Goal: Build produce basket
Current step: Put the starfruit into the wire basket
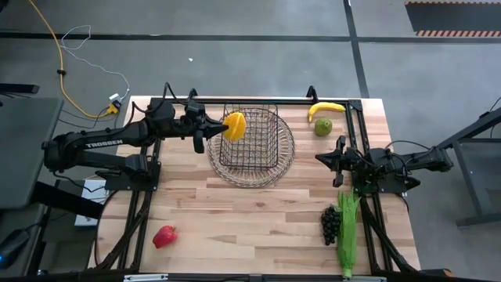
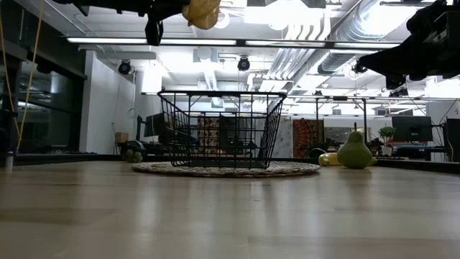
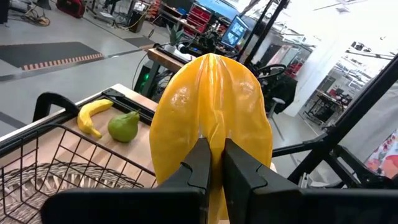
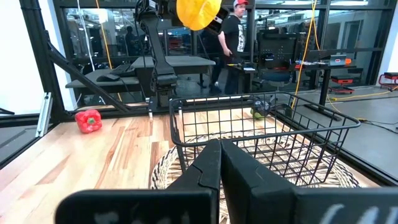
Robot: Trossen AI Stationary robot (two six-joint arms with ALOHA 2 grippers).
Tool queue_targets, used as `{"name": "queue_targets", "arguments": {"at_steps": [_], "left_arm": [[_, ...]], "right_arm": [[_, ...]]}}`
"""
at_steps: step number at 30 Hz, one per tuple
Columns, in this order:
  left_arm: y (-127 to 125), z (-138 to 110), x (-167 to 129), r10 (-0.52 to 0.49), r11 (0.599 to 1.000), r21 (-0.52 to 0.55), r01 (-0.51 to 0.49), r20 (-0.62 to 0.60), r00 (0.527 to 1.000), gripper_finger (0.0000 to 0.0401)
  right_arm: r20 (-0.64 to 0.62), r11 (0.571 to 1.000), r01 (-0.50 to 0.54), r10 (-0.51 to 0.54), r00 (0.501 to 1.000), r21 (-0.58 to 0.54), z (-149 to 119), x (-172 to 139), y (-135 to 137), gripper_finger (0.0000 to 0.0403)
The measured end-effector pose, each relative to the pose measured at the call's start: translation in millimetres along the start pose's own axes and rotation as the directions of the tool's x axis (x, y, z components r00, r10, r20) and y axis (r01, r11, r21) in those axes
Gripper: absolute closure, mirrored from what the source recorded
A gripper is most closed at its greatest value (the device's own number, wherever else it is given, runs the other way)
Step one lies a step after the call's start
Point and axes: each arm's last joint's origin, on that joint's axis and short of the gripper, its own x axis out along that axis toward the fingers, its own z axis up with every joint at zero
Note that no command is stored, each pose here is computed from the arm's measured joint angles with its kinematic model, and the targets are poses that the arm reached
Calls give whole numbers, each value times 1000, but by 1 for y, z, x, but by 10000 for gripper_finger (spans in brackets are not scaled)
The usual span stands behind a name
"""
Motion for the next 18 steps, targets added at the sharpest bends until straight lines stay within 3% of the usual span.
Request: {"name": "queue_targets", "arguments": {"at_steps": [14,18], "left_arm": [[-2,5,0,-19,997,72,16,49,999,391],[1,5,2,67,996,48,-71,81,994,391]], "right_arm": [[0,1000,0,0,1000,0,0,0,0,402],[0,1000,0,0,1000,0,0,0,0,402]]}}
